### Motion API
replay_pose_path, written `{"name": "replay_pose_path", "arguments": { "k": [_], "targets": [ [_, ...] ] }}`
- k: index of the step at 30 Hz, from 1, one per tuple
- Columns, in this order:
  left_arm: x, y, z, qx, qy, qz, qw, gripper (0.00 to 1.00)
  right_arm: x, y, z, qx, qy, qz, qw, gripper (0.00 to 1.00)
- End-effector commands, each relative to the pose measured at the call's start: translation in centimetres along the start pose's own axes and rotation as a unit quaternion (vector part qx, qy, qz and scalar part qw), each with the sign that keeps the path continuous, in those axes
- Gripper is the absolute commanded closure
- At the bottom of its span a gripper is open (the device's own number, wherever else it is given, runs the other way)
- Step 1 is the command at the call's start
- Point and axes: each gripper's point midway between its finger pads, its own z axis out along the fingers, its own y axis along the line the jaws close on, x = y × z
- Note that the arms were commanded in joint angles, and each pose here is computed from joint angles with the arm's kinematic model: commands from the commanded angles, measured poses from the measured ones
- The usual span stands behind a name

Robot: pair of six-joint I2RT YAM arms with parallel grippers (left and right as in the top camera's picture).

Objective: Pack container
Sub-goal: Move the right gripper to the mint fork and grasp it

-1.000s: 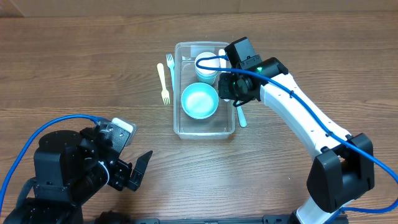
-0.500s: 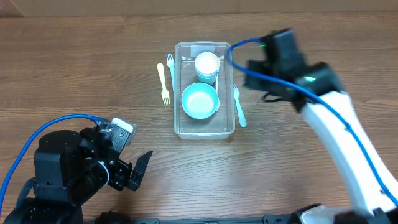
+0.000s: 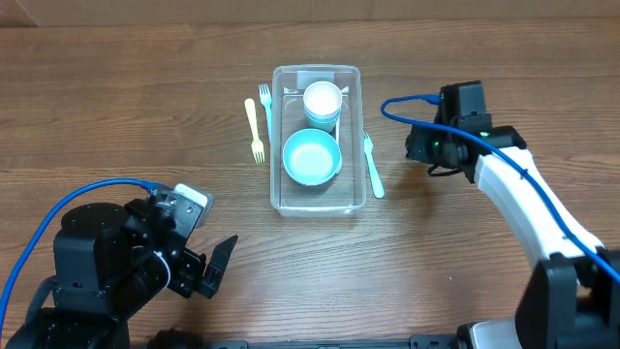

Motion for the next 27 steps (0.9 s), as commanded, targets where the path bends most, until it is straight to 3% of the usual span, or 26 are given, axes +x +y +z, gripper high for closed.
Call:
{"name": "replay_pose_path", "arguments": {
  "k": [1, 7, 8, 13, 17, 27],
  "targets": [
    [-0.2, -0.2, 0.0, 0.008, -0.004, 0.005, 1.000, 0.00, 1.9, 1.4, 2.8, -0.025, 0.041, -0.034, 0.998, 0.47],
    [-0.2, -0.2, 0.0, 0.008, -0.004, 0.005, 1.000, 0.00, 4.0, 3.4, 6.2, -0.031, 0.069, -0.098, 0.992, 0.46],
    [-0.2, -0.2, 0.0, 0.008, -0.004, 0.005, 1.000, 0.00, 4.0, 3.7, 6.3, -0.029, 0.066, -0.104, 0.992, 0.41],
    [-0.2, -0.2, 0.0, 0.008, -0.004, 0.005, 1.000, 0.00, 4.5, 4.0, 6.7, -0.010, 0.064, -0.131, 0.989, 0.38],
    [-0.2, -0.2, 0.0, 0.008, -0.004, 0.005, 1.000, 0.00, 5.3, 3.4, 8.0, 0.007, 0.078, -0.136, 0.988, 0.27],
    [-0.2, -0.2, 0.0, 0.008, -0.004, 0.005, 1.000, 0.00, 6.5, 1.3, 10.7, 0.053, 0.099, -0.137, 0.984, 0.18]
  ]
}}
